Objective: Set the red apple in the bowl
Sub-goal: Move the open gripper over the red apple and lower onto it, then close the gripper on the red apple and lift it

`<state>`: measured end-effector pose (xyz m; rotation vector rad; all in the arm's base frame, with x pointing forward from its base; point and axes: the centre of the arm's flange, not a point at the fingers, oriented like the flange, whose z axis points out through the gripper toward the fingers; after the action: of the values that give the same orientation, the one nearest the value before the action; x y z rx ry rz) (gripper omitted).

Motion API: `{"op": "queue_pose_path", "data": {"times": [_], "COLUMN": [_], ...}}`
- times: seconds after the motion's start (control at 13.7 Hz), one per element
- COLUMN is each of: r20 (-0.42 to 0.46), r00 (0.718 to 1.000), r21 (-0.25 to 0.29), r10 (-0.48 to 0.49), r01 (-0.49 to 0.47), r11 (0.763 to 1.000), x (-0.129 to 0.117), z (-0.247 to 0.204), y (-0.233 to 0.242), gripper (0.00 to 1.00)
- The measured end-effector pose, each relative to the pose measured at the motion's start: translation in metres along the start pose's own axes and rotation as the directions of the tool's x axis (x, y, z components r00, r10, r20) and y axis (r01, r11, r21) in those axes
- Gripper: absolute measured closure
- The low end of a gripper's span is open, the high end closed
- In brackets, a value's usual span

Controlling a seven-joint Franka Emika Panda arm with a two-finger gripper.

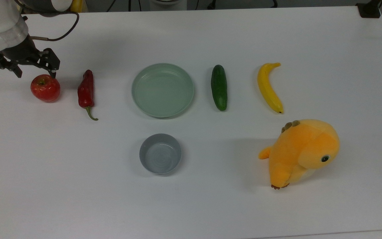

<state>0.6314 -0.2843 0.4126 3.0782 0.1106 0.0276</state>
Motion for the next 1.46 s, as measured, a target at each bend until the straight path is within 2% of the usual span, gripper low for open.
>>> {"op": "queue_pose_path", "data": {"times": [1.1,1.24,1.32,1.46], "r20": [0.017,0.036,0.037,0.037], "r00": [1.0,0.999,0.999,0.999], "r21": [-0.05,-0.063,-0.066,-0.066], "r10": [-0.013,-0.03,-0.034,-0.037], "r01": [0.014,0.032,0.036,0.039], "r11": [0.999,0.998,0.997,0.997], "x": [-0.008,-0.01,-0.01,-0.01], "z": [0.075,0.081,0.08,0.08], "y": [0.004,0.002,0.002,0.002], "gripper": [0.0,0.06,0.13,0.16]}}
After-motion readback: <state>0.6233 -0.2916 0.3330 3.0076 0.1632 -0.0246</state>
